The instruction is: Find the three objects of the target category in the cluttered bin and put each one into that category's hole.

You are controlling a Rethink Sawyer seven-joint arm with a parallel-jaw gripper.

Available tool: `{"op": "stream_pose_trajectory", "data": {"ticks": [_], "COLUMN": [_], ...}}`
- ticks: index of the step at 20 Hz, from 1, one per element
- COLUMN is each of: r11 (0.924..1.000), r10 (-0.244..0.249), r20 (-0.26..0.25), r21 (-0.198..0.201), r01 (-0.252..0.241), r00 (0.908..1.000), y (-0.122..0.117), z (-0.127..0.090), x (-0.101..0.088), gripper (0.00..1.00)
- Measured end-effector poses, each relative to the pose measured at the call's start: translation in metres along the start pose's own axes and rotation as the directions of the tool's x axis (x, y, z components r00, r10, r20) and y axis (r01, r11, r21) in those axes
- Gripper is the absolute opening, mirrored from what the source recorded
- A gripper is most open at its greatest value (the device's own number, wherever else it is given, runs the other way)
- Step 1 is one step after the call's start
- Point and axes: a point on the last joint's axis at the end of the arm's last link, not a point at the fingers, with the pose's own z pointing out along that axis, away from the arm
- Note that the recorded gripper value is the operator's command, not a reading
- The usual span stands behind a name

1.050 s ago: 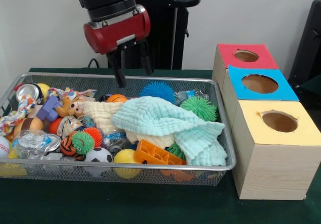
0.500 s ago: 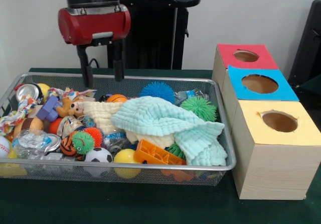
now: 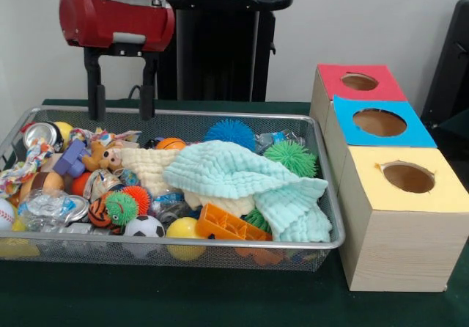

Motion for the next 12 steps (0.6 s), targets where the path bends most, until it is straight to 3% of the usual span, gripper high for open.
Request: {"op": "stream_pose_trajectory", "data": {"ticks": [12], "r11": [0.9954], "r10": [-0.015], "r20": [0.037], "r21": [0.095], "r01": [0.011], "r00": [0.9992], "y": [-0.024], "z": [0.018], "x": [0.011], "gripper": [1.00]}}
